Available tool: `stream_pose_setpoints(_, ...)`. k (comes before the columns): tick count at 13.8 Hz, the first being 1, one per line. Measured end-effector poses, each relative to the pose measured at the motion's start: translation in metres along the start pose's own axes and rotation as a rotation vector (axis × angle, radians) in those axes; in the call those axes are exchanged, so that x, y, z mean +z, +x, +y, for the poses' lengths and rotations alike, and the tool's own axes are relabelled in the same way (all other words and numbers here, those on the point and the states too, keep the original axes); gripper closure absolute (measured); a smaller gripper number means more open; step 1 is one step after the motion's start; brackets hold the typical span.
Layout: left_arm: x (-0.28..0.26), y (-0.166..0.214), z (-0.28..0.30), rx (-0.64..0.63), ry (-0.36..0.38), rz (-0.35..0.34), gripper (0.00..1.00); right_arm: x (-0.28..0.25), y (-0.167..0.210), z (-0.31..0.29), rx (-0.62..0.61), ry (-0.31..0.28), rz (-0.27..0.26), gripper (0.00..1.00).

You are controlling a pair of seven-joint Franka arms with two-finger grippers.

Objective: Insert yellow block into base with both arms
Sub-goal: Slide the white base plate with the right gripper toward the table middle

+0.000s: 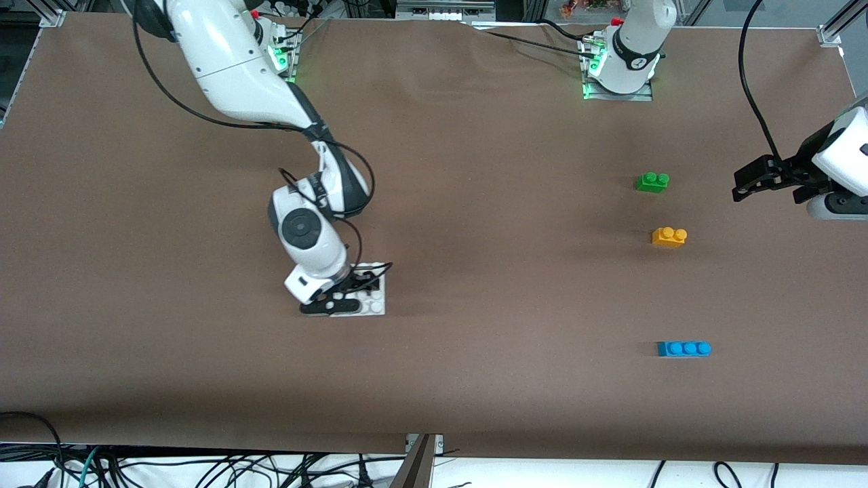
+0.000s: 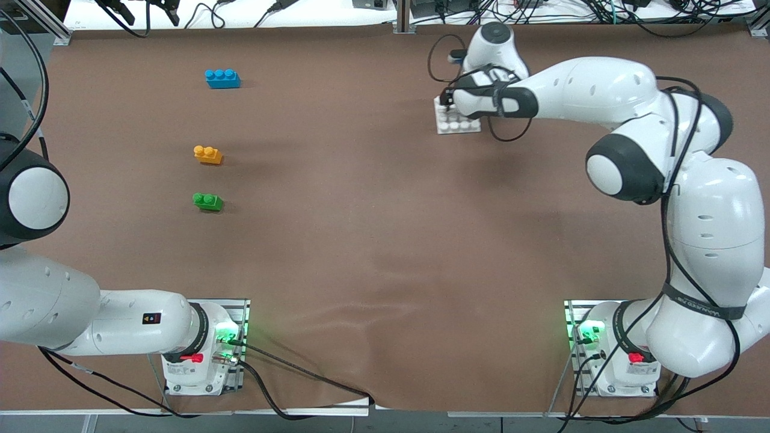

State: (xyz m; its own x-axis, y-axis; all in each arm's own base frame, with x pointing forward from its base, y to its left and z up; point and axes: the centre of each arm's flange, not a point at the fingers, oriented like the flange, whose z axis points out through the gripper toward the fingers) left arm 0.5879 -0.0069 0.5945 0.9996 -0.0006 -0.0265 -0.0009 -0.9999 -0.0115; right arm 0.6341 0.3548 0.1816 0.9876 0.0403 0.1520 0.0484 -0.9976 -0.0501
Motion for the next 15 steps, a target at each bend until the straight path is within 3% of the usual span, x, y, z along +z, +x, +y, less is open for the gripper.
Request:
stream_pose_setpoints(8,0.0,0.0,0.0,0.0,0.0,-0.001,0.0,0.003,-0.044,-0.121,0.029,0.071,0.053,0.0)
stream_pose_setpoints(15,0.0,0.0,0.0,0.0,0.0,-0.002,0.0,0.007,-0.083,-0.19,-0.012,0.15,0.11,0.0)
